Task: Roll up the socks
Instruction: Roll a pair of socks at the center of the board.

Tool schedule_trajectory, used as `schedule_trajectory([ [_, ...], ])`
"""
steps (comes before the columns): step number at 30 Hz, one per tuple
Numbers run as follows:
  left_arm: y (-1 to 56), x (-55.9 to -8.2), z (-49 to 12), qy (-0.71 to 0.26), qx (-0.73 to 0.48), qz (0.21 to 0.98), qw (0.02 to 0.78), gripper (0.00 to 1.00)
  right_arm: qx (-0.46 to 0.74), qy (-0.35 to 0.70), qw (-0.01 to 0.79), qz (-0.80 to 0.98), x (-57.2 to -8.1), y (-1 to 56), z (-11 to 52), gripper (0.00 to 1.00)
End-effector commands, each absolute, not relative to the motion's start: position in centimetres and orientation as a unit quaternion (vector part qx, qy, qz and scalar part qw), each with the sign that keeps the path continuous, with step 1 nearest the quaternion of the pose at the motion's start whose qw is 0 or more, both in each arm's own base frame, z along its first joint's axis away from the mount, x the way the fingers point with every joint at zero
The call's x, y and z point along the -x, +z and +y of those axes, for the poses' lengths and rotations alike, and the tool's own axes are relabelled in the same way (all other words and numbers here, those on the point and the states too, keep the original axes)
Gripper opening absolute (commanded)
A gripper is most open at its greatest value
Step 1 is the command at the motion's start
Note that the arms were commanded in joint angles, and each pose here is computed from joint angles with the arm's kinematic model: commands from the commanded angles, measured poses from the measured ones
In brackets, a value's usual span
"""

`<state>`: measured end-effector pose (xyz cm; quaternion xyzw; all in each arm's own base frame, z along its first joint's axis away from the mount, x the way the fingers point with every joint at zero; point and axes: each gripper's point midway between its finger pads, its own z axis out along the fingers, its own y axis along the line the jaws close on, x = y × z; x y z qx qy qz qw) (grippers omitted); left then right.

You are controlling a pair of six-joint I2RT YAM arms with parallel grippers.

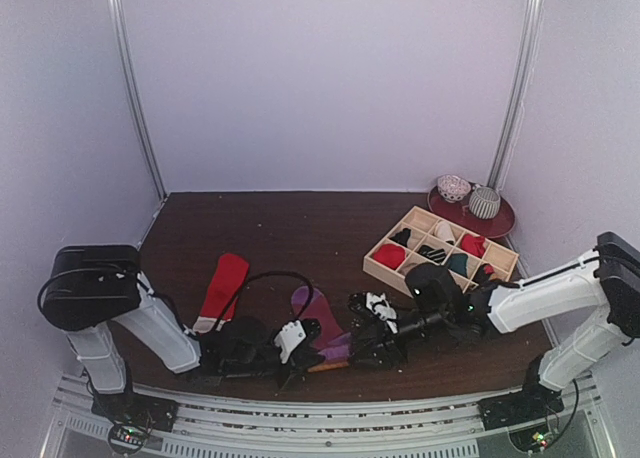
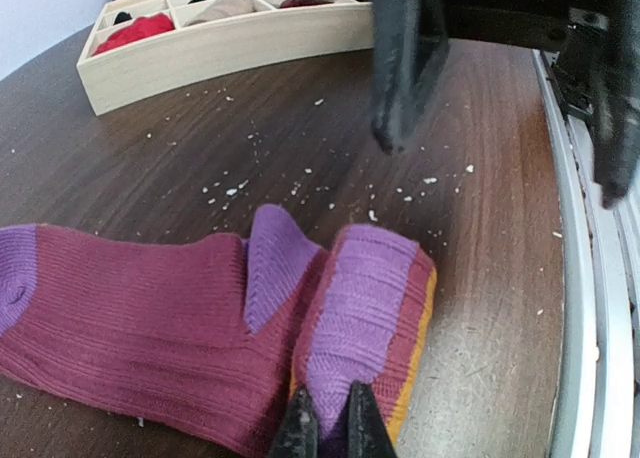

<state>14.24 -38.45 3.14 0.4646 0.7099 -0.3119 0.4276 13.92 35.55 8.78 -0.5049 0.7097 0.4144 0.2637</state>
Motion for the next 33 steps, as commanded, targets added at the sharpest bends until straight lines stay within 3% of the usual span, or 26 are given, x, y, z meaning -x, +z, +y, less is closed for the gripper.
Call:
schedule_trajectory([
  [1,-5.7,-11.4,-33.6,-0.258,-0.459,0.817,0.237,0.0,0.588,0.321,0.42,0.612,-13.9,10.1,35.4,0.63],
  [7,-7.0,-10.2,-32.8,-0.272,-0.446,0.83,0.193,0.0,0.65,0.208,0.453,0.574,-14.0,8.2,35.7,0.65],
  [18,-7.4,-9.9,-31.7,-0.277,-0.447,0.83,0.183,0.0,0.687,0.147,0.413,0.579,-15.4,4.2,36.9,0.64],
  [21,-7.4,-9.7,-31.6,-0.28,-0.452,0.827,0.182,0.0,0.693,0.141,0.395,0.586,-15.5,3.2,37.0,0.58],
  [27,-6.9,-9.8,-32.0,-0.296,-0.458,0.817,0.185,0.0,0.685,0.153,0.345,0.623,-14.9,1.0,36.6,0.32],
  [30,-5.9,-10.3,-32.5,-0.301,-0.462,0.808,0.207,0.15,0.669,0.17,0.305,0.656,-14.4,0.1,36.7,0.2],
  [33,-2.9,-11.2,-32.9,-0.311,-0.465,0.784,0.267,0.4,0.65,0.206,0.267,0.681,-13.4,0.0,37.0,0.16],
])
